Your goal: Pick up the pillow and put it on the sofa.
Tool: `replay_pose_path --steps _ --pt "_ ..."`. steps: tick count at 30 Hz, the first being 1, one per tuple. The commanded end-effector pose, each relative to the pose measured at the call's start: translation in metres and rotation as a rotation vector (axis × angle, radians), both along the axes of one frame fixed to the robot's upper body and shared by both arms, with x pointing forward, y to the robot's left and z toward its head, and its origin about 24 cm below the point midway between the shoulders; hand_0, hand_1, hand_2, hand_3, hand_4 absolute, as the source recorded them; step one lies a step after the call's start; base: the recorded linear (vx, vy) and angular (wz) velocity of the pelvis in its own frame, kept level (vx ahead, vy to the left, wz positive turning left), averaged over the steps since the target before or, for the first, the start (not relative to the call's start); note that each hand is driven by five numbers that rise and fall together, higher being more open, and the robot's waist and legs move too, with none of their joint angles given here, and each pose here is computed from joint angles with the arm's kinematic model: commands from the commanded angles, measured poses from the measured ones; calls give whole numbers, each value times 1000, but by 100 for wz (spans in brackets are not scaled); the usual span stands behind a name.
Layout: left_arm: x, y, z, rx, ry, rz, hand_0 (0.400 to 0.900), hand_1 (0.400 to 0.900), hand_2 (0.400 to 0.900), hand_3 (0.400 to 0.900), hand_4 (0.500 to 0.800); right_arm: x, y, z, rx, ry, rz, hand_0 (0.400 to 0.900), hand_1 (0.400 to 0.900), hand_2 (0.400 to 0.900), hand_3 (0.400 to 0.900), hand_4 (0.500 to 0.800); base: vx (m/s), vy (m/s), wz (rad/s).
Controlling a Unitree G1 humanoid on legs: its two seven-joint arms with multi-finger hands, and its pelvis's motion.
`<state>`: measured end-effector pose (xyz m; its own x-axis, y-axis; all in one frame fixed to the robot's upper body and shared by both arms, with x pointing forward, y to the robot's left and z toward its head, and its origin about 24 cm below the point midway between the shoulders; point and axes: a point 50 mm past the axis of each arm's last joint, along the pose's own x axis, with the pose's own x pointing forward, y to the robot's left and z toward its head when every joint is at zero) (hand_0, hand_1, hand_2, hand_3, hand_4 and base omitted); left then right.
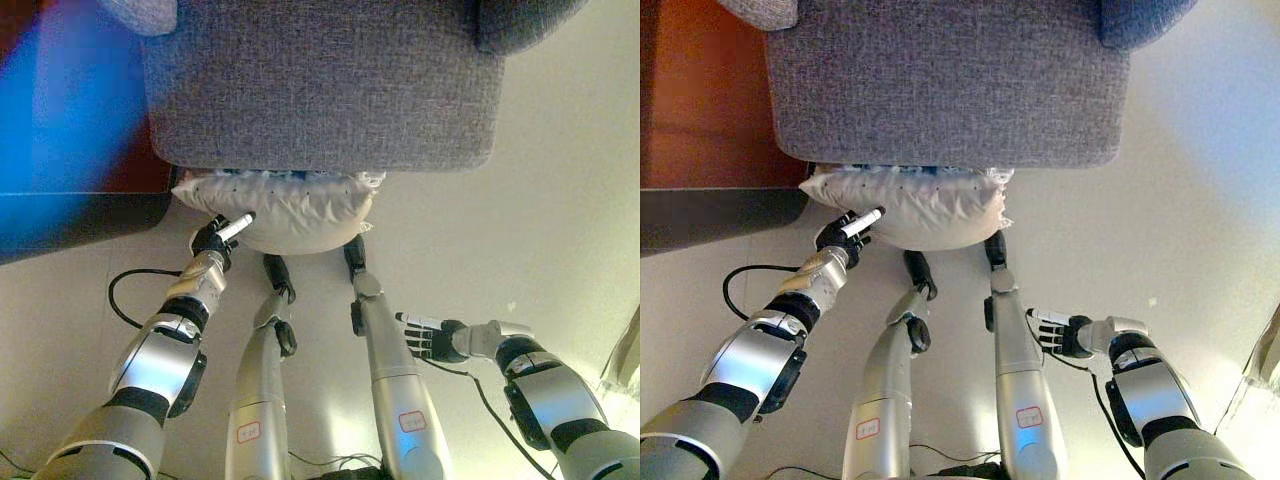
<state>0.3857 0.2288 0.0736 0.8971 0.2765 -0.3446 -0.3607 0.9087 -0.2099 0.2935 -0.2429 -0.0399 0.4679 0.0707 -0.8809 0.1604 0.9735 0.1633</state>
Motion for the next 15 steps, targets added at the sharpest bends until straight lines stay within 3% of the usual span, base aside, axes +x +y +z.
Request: replay_pose_path --steps 1,14,15 --pt "6 13 20 -22 -45 70 900 900 900 900 800 -31 -14 -19 -16 161 -38 900 900 900 900 800 78 2 -8" --pt "16 25 56 -23 -72 130 900 900 900 900 800 -19 -21 -3 -26 149 -62 900 900 900 900 800 49 8 -5" --pt "17 26 61 -21 -87 128 743 743 743 743 706 -17 -21 -2 -25 138 -65 900 900 900 900 800 0 0 0"
